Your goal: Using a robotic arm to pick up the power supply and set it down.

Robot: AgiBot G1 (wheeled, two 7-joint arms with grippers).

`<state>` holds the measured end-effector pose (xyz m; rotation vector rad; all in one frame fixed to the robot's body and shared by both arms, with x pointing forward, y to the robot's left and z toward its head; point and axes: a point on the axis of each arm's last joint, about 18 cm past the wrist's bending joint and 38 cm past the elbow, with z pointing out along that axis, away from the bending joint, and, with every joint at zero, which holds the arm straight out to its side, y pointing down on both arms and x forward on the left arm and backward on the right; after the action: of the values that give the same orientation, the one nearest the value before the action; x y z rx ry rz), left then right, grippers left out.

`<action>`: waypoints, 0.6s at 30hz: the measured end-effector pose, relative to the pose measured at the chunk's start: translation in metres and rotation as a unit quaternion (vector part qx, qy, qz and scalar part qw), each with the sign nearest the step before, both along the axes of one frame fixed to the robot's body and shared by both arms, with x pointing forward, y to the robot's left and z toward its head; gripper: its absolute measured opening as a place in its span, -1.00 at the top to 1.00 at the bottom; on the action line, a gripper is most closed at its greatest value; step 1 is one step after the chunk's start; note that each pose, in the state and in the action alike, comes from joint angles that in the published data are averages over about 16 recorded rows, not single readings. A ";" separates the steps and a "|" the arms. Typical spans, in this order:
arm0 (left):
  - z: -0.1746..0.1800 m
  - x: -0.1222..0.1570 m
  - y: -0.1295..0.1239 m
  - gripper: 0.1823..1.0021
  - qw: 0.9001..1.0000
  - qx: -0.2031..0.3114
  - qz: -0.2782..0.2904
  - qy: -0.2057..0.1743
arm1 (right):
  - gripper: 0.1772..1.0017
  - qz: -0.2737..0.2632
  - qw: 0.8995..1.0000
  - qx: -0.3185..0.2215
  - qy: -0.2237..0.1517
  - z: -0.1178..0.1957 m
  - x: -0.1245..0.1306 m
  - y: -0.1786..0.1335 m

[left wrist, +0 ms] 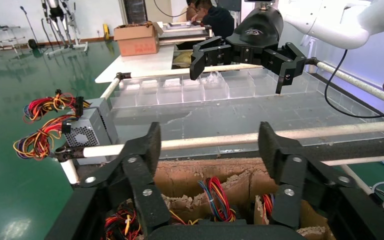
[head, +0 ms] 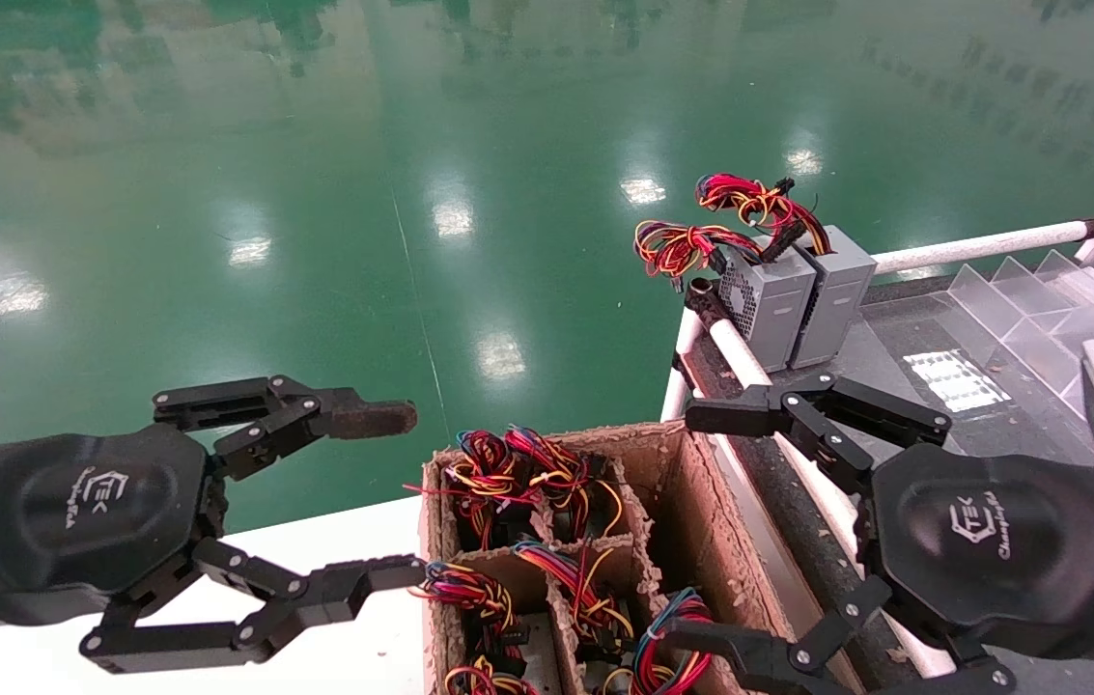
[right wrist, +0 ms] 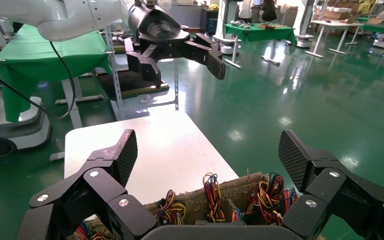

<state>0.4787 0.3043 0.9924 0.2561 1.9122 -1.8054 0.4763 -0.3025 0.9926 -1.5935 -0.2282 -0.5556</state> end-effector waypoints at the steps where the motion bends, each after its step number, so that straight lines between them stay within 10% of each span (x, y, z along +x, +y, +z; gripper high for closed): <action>1: 0.000 0.000 0.000 -0.32 1.000 0.000 0.000 0.000 | -1.00 0.000 1.000 0.000 0.000 0.000 0.000 0.000; 18: 0.000 0.000 0.000 0.45 1.000 0.000 0.000 0.000 | -1.00 0.000 1.000 0.000 0.000 0.000 0.000 0.000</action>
<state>0.4787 0.3043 0.9924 0.2562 1.9123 -1.8054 0.4762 -0.3025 0.9926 -1.5935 -0.2282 -0.5556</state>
